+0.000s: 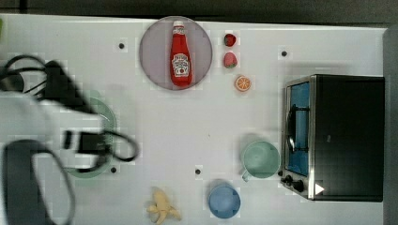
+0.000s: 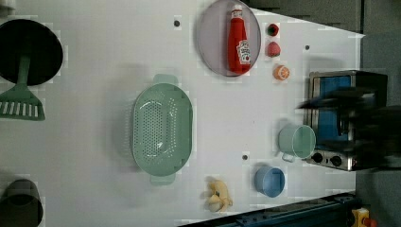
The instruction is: Drag strainer left to right.
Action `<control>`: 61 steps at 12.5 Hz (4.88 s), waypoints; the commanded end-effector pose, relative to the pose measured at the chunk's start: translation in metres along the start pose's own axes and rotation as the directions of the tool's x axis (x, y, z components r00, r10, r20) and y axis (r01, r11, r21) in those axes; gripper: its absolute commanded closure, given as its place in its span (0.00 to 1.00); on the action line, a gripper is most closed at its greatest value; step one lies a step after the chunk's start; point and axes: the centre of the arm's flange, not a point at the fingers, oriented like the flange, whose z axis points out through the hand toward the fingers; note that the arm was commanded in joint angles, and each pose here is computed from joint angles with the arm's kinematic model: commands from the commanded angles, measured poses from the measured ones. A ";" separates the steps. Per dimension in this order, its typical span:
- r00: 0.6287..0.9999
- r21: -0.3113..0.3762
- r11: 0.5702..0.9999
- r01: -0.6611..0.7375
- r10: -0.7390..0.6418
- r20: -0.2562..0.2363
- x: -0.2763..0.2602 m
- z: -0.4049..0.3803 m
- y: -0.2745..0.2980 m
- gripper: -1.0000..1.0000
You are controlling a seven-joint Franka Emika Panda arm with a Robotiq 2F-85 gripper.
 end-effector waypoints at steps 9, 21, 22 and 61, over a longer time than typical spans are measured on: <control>0.855 -0.022 0.864 -0.502 0.500 0.139 -0.091 0.249 -0.042 0.00; 0.798 -0.066 0.812 -0.580 0.582 0.156 -0.077 0.420 -0.045 0.00; 0.795 -0.065 0.806 -0.588 0.591 0.141 -0.069 0.424 -0.043 0.00; 0.902 -0.056 0.900 -0.432 0.430 -0.040 0.264 0.412 0.177 0.00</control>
